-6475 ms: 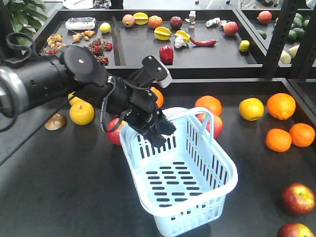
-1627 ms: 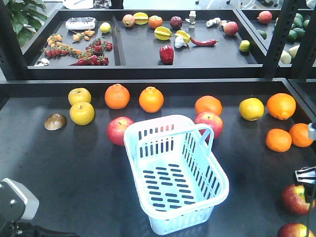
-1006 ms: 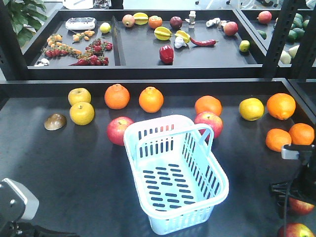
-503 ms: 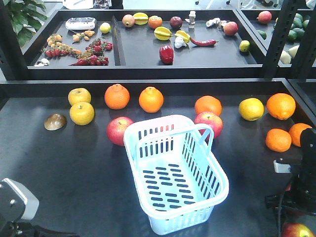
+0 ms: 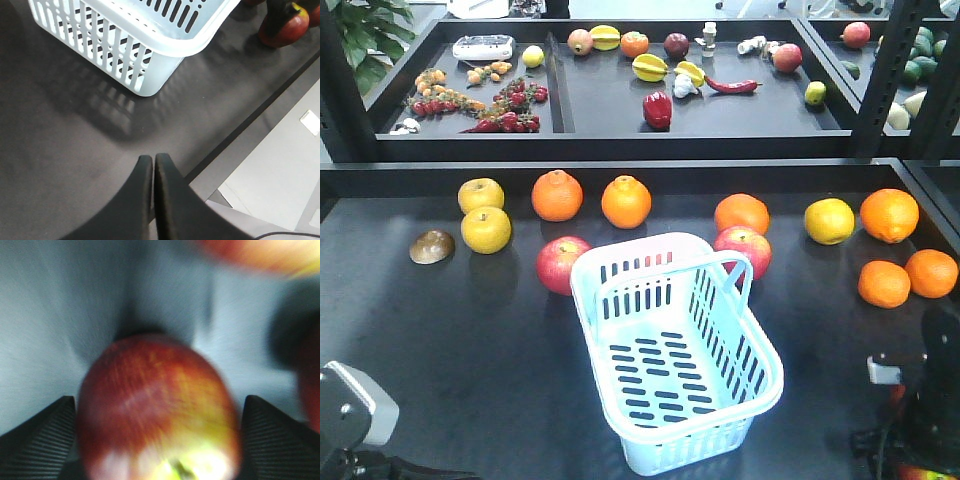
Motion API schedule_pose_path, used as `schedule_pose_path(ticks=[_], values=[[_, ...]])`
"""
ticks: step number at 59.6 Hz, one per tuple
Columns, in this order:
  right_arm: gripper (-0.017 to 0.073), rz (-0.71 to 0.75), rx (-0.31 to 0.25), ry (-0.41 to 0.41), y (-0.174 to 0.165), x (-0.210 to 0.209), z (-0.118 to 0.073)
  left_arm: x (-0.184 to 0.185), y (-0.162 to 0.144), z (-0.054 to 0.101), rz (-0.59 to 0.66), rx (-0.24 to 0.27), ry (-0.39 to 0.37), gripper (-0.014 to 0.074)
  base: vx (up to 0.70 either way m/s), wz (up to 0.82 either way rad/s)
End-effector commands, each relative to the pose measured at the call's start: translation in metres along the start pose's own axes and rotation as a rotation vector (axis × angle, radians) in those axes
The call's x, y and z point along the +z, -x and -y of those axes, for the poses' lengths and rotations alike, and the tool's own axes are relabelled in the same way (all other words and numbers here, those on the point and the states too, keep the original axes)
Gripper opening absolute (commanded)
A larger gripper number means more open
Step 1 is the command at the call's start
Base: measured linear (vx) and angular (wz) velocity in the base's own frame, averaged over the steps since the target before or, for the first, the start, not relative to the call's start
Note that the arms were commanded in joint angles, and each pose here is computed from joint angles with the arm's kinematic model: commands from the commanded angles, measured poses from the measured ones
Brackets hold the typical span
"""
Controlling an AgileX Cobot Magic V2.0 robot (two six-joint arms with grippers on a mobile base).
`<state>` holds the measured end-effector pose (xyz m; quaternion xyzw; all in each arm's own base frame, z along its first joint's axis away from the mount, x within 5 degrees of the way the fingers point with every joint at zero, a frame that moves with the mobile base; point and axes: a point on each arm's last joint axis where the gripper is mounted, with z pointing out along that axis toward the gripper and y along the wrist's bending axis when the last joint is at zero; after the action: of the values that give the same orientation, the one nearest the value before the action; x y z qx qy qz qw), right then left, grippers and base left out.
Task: Pick three apples into basket with both arms
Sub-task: 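Reach the right gripper to a red apple near the table edge and grasp it, then carry the apple over the basket with the right gripper and release it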
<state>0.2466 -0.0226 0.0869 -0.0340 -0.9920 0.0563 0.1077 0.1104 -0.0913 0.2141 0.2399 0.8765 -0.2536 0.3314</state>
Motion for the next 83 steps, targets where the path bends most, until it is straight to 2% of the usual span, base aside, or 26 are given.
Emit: schedule_pose_path(ticks=[1, 9, 15, 30, 40, 46, 50, 56, 61, 65, 72, 77, 83], values=[[0.0598, 0.070, -0.011, -0.001, -0.001, -0.005, 0.002, -0.004, 0.010, 0.002, 0.060, -0.023, -0.003, -0.0006, 0.00, 0.00], [0.0532, 0.091, -0.012, 0.004, 0.001, -0.006, 0.001, -0.004, 0.010, 0.002, 0.060, -0.023, -0.003, -0.0006, 0.00, 0.00], [0.0450, 0.124, -0.010, 0.007, 0.002, -0.010, 0.002, -0.004, 0.010, 0.002, 0.060, -0.023, -0.003, -0.0006, 0.00, 0.00], [0.0181, 0.246, -0.027, 0.012, -0.001, -0.037, 0.004, -0.004, 0.010, 0.002, 0.060, -0.023, -0.004, -0.0006, 0.00, 0.00], [0.0018, 0.418, -0.011, 0.035, -0.013, -0.079, 0.007, -0.004, 0.010, 0.002, 0.061, -0.023, -0.003, -0.0006, 0.00, 0.00], [-0.0012, 0.553, -0.021, 0.098, -0.026, -0.111, 0.005, -0.004, 0.010, 0.002, 0.061, -0.023, -0.003, -0.0006, 0.00, 0.00], [-0.0010, 0.644, -0.073, 0.161, -0.038, -0.132, -0.003, -0.004, 0.010, 0.002, 0.061, -0.023, -0.003, -0.0006, 0.00, 0.00], [-0.0009, 0.773, -0.207, 0.272, -0.057, -0.157, -0.025, -0.004, 0.011, 0.002, 0.063, -0.023, -0.001, -0.0006, 0.00, 0.00], [-0.0007, 0.845, -0.309, 0.404, -0.068, -0.172, -0.052, -0.004, 0.011, 0.002, 0.065, -0.023, 0.000, -0.0006, 0.00, 0.00], [-0.0006, 0.894, -0.378, 0.471, -0.073, -0.178, -0.071, -0.004, 0.011, 0.002, 0.067, -0.023, 0.002, -0.0006, 0.00, 0.00], [-0.0003, 0.963, -0.453, 0.500, -0.071, -0.180, -0.096, -0.004, 0.011, 0.002, 0.066, -0.023, 0.001, -0.0006, 0.00, 0.00], [0.0013, 0.981, -0.458, 0.482, -0.062, -0.175, -0.107, -0.004, 0.011, 0.002, 0.063, -0.023, -0.001, -0.0006, 0.00, 0.00], [0.0078, 0.970, -0.477, 0.458, -0.050, -0.168, -0.117, -0.004, 0.010, 0.003, 0.058, -0.023, -0.005, -0.0006, 0.00, 0.00]])
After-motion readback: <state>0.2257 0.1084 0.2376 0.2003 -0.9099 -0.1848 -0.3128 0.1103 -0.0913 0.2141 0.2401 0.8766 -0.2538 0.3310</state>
